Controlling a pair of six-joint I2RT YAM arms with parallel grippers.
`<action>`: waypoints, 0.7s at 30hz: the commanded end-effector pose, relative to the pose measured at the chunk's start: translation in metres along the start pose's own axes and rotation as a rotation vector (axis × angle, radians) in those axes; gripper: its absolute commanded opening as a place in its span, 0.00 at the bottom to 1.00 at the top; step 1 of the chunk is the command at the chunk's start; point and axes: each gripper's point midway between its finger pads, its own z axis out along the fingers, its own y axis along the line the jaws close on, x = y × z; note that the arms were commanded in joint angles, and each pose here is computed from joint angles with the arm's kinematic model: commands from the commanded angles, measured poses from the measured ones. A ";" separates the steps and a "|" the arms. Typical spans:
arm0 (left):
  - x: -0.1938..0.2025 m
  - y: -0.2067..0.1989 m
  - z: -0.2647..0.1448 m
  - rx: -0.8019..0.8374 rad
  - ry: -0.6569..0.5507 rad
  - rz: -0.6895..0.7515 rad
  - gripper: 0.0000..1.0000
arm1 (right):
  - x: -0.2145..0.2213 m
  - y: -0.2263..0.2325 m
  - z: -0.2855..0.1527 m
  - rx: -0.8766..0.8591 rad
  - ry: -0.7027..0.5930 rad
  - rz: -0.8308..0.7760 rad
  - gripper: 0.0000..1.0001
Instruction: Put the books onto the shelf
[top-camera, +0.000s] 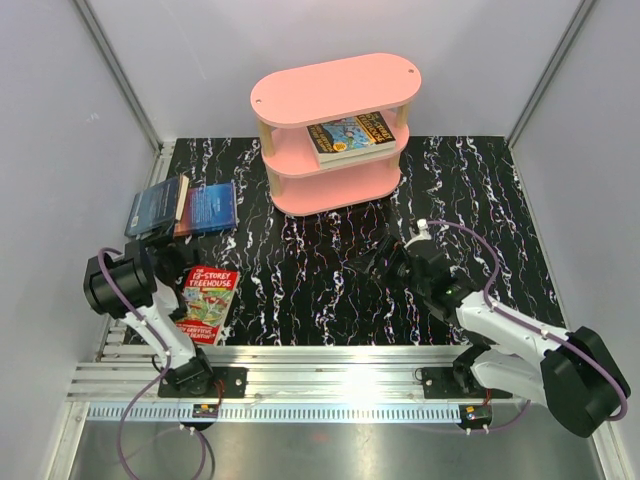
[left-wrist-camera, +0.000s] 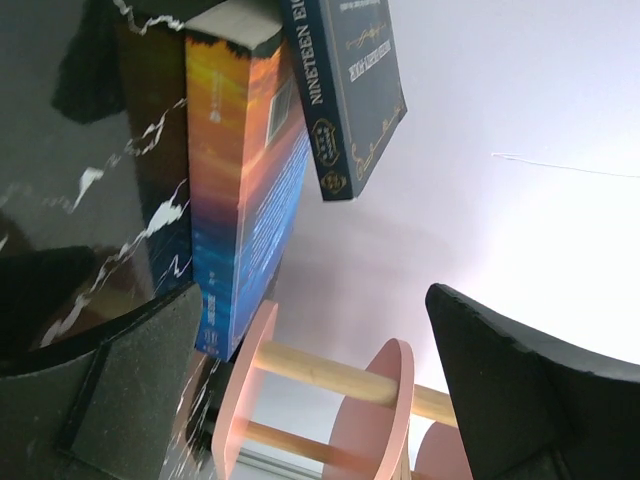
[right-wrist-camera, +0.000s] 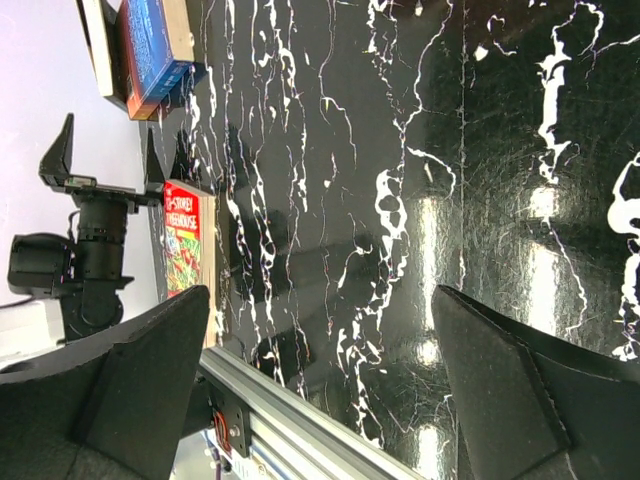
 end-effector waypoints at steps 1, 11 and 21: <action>0.006 -0.074 -0.017 0.298 -0.002 0.087 0.99 | -0.003 0.007 0.000 -0.030 -0.018 -0.024 1.00; -0.001 -0.094 -0.005 0.243 -0.064 0.166 0.99 | 0.000 0.009 0.015 -0.027 0.014 -0.029 1.00; 0.016 -0.087 -0.006 0.094 0.020 0.449 0.99 | 0.001 0.014 0.022 -0.045 0.034 -0.052 1.00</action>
